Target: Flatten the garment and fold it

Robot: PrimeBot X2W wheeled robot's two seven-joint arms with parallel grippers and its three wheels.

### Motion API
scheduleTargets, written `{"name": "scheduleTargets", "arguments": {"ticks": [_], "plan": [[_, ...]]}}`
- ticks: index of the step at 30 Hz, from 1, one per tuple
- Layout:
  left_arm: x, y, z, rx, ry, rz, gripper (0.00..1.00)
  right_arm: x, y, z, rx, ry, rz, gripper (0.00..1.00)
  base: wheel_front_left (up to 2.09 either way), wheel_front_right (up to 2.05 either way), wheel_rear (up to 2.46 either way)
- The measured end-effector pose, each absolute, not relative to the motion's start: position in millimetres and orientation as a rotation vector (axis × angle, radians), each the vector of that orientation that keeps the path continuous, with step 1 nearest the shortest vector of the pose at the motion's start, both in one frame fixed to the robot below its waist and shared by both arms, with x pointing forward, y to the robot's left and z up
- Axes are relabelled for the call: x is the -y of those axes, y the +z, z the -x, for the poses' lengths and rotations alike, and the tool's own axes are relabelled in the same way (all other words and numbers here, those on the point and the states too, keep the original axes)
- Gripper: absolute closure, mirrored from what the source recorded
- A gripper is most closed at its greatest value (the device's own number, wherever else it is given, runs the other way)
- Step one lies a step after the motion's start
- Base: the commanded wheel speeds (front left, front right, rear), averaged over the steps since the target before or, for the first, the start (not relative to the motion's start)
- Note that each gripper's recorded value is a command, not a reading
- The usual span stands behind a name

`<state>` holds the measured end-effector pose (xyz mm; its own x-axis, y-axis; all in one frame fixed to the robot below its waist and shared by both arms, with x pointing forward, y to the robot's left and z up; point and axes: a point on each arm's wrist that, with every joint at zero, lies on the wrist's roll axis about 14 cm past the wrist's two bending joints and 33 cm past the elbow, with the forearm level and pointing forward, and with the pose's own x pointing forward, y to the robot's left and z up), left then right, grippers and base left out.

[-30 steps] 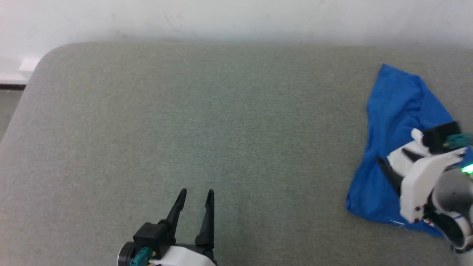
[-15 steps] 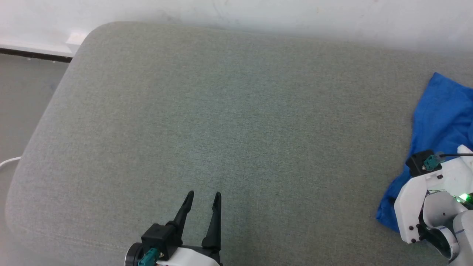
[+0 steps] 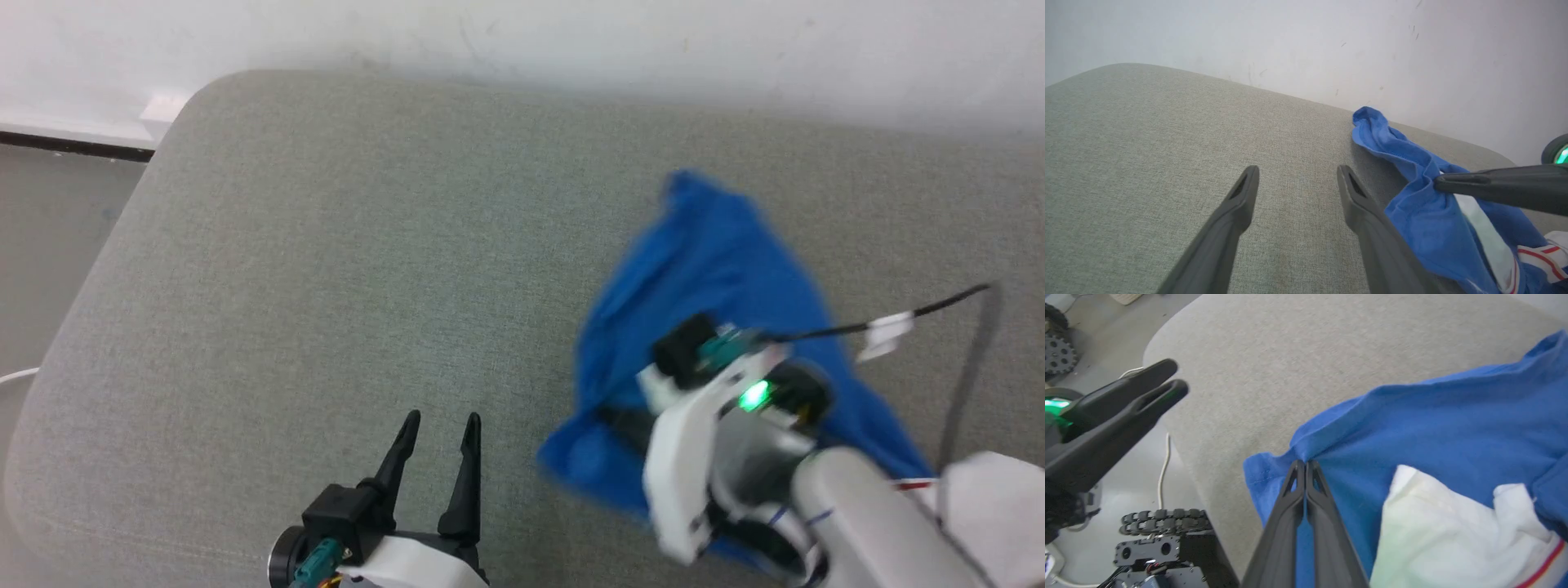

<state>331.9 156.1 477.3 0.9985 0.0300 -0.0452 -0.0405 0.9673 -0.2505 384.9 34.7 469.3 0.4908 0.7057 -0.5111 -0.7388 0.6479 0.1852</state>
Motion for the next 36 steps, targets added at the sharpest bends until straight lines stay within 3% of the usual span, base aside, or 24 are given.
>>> {"name": "scheduleTargets", "arguments": {"ticks": [3, 6, 7, 8, 12, 17, 20, 24, 30, 36], "plan": [[-158.7, 477.0, -332.4, -0.042, 0.042, 0.249, 0.0, -59.9, 456.6, -341.1, -0.697, 1.013, 0.02, 1.0, 0.0, 0.0, 0.0], [-160.1, 475.1, -332.9, -0.048, 0.049, 0.254, 0.0, -52.5, 431.3, -316.3, -0.804, 1.045, 0.038, 1.0, 0.0, 0.0, 0.0], [-160.1, 474.3, -333.2, -0.049, 0.049, 0.254, 0.0, -46.1, 424.0, -314.1, -0.822, 1.037, 0.051, 0.78, 0.0, 0.0, 0.0], [-159.9, 473.5, -333.4, -0.051, 0.049, 0.255, 0.0, -41.3, 419.8, -314.1, -0.821, 1.033, 0.07, 0.0, 0.0, 0.0, 0.0], [-158.1, 472.0, -335.1, -0.056, 0.046, 0.256, 0.0, -30.6, 428.7, -336.4, -0.735, 0.969, 0.016, 0.0, 0.0, 0.0, 0.0], [-152.5, 473.2, -338.6, -0.053, 0.028, 0.257, 0.0, -15.1, 482.9, -382.5, -0.485, 0.835, -0.155, 0.0, 0.0, 0.0, 0.0], [-149.1, 475.5, -341.1, -0.046, 0.014, 0.256, 0.0, 18.9, 516.8, -411.5, -0.302, 0.688, -0.207, 0.0, 0.0, 0.0, 0.0], [-143.5, 479.8, -344.4, -0.033, -0.012, 0.253, 0.0, 102.2, 544.0, -432.2, -0.083, 0.37, -0.222, 0.0, 0.0, 0.0, 0.0], [-133.7, 481.0, -349.1, -0.033, -0.051, 0.245, 0.0, 212.6, 539.5, -400.1, 0.022, -0.007, -0.13, 0.0, 0.0, 0.0, 0.0], [-125.5, 476.9, -351.0, -0.049, -0.086, 0.233, 0.0, 248.6, 502.6, -358.8, -0.041, -0.128, -0.177, 0.0, 0.0, 0.0, 0.0]]}}
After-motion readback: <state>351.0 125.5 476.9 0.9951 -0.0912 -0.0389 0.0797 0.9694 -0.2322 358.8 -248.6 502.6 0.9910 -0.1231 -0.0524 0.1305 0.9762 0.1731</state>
